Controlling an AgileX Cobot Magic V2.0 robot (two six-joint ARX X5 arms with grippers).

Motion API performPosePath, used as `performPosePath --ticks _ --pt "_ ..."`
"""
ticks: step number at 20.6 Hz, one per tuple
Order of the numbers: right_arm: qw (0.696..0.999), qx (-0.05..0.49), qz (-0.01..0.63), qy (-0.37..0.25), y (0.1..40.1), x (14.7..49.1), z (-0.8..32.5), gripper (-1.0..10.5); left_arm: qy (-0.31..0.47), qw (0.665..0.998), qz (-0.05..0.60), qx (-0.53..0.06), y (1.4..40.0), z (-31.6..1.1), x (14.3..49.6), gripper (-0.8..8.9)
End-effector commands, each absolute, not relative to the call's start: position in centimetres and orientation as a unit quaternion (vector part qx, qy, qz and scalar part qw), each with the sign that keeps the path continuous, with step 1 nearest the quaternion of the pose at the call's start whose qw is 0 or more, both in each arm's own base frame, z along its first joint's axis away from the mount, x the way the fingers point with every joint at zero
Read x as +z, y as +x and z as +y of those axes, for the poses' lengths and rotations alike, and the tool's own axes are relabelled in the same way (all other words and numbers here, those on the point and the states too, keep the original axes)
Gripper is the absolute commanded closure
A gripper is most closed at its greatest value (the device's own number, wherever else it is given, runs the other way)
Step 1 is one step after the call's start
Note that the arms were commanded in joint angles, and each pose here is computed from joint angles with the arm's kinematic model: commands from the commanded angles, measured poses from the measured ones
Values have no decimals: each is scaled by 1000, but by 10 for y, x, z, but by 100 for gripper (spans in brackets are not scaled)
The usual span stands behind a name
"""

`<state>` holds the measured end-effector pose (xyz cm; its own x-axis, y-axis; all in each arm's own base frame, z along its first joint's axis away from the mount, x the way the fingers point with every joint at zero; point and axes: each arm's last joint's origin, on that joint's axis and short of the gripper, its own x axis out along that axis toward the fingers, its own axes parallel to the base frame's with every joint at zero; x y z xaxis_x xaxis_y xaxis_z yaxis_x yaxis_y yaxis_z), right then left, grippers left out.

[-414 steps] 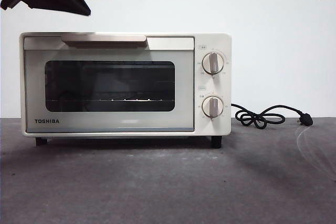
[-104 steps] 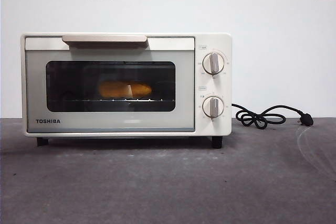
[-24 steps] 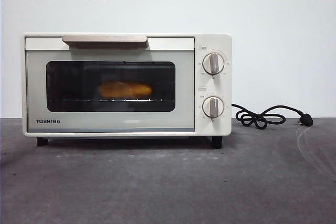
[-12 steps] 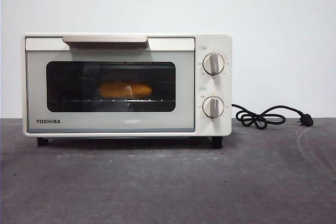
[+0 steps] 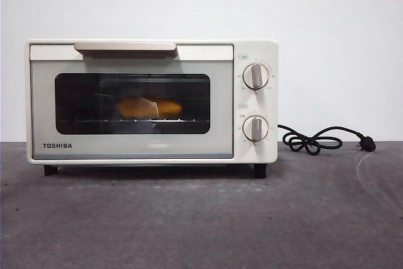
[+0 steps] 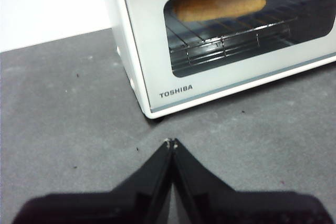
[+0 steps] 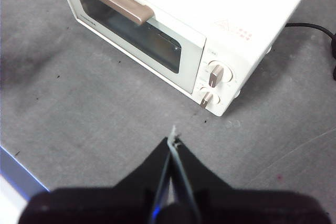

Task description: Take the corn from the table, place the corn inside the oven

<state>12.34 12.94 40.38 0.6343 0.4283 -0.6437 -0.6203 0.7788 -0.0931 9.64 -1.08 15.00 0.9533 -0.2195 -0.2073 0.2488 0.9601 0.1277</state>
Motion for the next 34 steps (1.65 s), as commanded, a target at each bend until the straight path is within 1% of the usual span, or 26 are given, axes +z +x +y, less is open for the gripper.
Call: performPosePath --ticks 1,10,13,14,15,18,21,23,25,27,29,30,32,34 --pt "892 292 311 -150 124 404 130 958 76 985 102 -119 97 -11 147 817" --pt "892 291 311 -151 124 404 130 958 75 982 124 -121 99 -11 144 817" --pt "895 282 306 -160 124 404 130 958 75 981 131 -121 100 -11 143 817" --pt "898 281 302 -152 125 405 130 958 75 981 135 -122 100 -11 142 817" --pt "904 278 289 -148 127 407 130 958 74 980 138 -122 100 -11 142 817" --pt "925 242 257 -143 141 411 122 958 74 978 150 -123 101 -11 140 817" --pt "953 192 216 -95 161 403 102 958 73 977 158 -123 102 -11 138 817" --pt "966 174 183 -49 171 379 75 958 73 976 165 -123 102 -11 137 817" --pt "975 151 161 -22 165 343 46 958 72 975 171 -124 103 -11 136 817" --pt "987 96 129 -7 150 307 24 958 72 974 173 -124 103 -11 136 817" --pt "995 34 93 -5 135 276 9 958 72 974 174 -124 104 -11 136 817" --pt "997 11 76 -4 128 261 5 958 72 974 174 -124 104 -11 136 817" --pt "999 8 52 -2 116 232 3 958 72 974 174 -124 104 -11 136 817" --pt "999 9 48 -2 107 206 2 958 72 974 174 -124 104 -11 136 817"
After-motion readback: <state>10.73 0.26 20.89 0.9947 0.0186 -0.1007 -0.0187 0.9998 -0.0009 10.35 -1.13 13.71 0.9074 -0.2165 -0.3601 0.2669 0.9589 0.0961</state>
